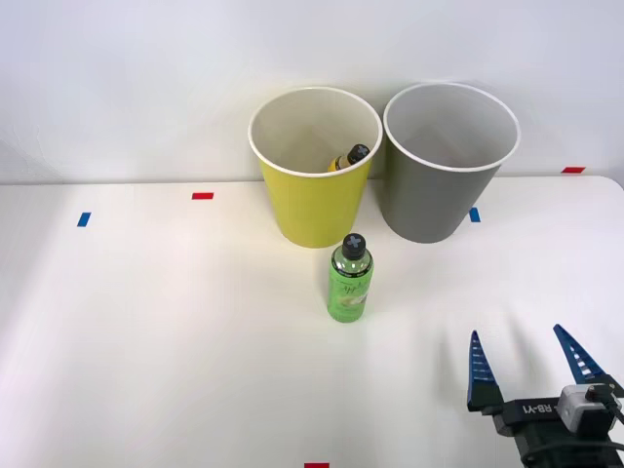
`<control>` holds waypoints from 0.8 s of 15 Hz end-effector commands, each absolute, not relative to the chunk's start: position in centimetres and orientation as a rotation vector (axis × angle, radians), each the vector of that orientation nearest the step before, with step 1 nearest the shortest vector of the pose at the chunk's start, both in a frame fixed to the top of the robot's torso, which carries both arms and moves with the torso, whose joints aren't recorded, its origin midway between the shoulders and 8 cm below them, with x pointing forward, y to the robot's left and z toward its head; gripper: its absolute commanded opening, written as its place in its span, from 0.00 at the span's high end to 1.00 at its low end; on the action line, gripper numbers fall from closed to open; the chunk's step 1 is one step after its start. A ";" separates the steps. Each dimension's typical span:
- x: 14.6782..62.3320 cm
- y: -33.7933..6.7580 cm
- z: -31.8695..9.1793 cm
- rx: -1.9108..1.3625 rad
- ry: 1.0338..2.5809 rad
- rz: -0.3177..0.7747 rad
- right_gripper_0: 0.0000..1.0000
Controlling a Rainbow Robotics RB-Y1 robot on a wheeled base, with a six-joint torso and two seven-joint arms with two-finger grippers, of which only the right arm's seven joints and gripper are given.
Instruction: Put cans in the gray bin, plastic bottles in the light green bin
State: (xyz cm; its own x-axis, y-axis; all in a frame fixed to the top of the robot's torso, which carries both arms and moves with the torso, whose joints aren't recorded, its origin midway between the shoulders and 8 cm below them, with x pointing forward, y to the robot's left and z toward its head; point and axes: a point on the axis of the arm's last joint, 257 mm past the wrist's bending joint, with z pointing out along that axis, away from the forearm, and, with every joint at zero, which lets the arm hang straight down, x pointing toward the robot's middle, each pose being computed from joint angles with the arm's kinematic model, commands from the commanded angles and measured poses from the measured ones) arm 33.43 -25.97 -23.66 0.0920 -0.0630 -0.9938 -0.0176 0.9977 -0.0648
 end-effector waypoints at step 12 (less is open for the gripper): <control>27.3 -21.6 -24.9 -0.068 1.484 0.111 0.00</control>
